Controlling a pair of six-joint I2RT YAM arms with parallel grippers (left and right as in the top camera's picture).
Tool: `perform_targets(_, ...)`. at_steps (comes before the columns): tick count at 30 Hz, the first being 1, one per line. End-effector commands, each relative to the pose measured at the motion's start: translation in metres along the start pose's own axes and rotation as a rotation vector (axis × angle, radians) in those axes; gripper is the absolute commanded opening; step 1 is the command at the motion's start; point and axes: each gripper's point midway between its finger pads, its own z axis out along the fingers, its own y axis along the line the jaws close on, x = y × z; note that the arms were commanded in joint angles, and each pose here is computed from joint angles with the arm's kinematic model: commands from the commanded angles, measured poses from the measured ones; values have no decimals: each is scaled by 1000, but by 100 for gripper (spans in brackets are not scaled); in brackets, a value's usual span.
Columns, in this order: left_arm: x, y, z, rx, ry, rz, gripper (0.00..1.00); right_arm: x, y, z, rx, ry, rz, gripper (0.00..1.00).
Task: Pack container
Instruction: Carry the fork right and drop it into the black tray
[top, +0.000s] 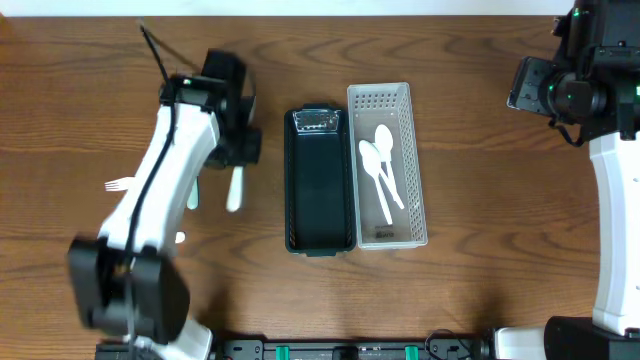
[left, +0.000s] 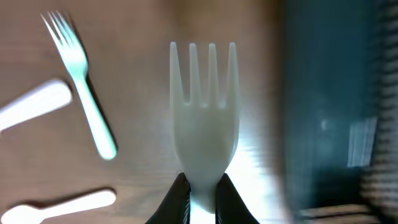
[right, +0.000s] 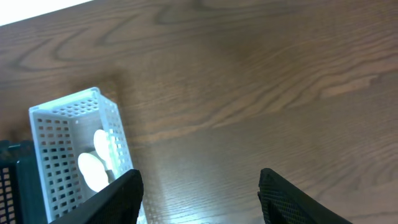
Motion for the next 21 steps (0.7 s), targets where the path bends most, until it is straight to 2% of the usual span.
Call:
perform_targets(1,-9,-35,-46,46,-128,-126,6,-3,-7,2,21,-4,5,63)
perform_targets(5,-7,-83,-53,152,-146,-220,6,-3,-8,2,23,-3,3,63)
perform_targets(10,-4,-125,-23,171,-97,-137,6,-3,-8,2,23,-2,-7,63)
perform_targets(21,15,-131,89,37,159,-87,6,1,-9,2,27,13,-13,62)
